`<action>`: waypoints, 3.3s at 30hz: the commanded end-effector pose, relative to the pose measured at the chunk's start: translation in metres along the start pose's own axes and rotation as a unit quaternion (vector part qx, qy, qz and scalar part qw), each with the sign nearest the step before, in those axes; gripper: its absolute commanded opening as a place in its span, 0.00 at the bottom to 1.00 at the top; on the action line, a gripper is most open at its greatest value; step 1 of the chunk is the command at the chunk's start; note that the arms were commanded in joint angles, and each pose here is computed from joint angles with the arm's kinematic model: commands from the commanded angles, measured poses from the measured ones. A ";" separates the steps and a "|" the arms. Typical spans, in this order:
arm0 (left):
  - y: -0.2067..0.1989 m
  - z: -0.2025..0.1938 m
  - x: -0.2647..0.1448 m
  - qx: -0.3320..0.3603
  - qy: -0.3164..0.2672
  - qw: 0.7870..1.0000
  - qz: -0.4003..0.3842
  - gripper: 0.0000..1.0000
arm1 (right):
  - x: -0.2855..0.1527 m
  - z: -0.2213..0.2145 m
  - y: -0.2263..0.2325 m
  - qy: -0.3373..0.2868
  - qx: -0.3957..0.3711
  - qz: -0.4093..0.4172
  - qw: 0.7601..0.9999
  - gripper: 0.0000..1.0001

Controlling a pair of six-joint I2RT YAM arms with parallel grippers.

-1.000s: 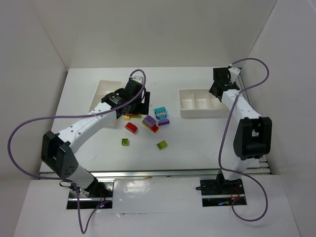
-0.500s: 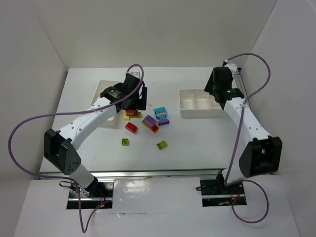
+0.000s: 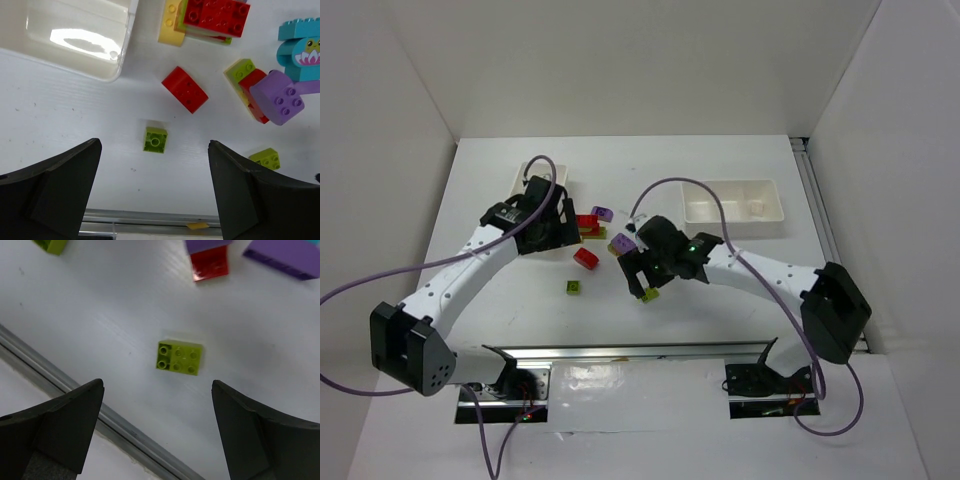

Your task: Sort the legos into containers by color

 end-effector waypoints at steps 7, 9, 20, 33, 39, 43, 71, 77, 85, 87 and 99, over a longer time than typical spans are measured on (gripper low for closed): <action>0.000 -0.017 0.001 -0.031 0.029 0.999 -0.017 0.98 | 0.041 -0.041 0.018 0.080 -0.056 0.004 0.995 0.98; -0.002 -0.015 0.002 -0.031 0.029 0.999 -0.017 0.98 | 0.046 -0.042 0.010 0.076 -0.063 -0.027 0.995 0.98; -0.001 -0.011 0.011 -0.029 0.026 0.999 -0.010 0.98 | 0.070 -0.058 -0.009 0.086 -0.060 -0.075 0.992 0.87; -0.009 -0.006 0.016 -0.020 0.030 0.999 -0.019 0.98 | 0.068 -0.025 -0.012 0.038 -0.057 -0.115 0.991 0.44; -0.010 0.000 0.015 -0.005 0.025 0.999 -0.023 0.98 | -0.011 0.054 -0.079 -0.066 0.028 -0.180 0.981 0.44; -0.011 0.005 0.016 -0.002 0.014 1.000 -0.024 0.98 | -0.048 0.091 -0.141 -0.108 0.109 -0.241 0.958 0.44; -0.011 0.000 0.022 -0.004 0.029 0.999 -0.017 0.98 | -0.055 0.131 -0.264 -0.176 0.268 -0.351 0.880 0.81; 0.016 -0.012 0.020 -0.007 0.037 0.998 0.041 0.98 | -0.043 0.132 -0.138 -0.178 0.155 -0.200 0.951 0.81; 0.016 -0.087 0.028 -0.008 0.122 0.992 0.016 0.98 | -0.029 0.094 -0.078 -0.139 0.162 -0.165 0.963 0.90; 0.015 -0.100 0.036 -0.006 0.140 0.990 0.025 1.00 | -0.032 0.100 -0.083 -0.148 0.172 -0.171 0.959 0.91; -0.002 -0.119 0.075 0.033 0.139 0.989 0.032 0.84 | -0.050 0.110 -0.114 -0.161 0.179 -0.209 0.948 0.91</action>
Point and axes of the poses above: each gripper's point midway between its finger pads, its own x axis out along the fingers, its own y axis along the line the jaws close on, z = x × y, the point moved 2 cm from there along -x, back along the fingers, and after that the axes turned 3 degrees about x, right-handed, at the moved point
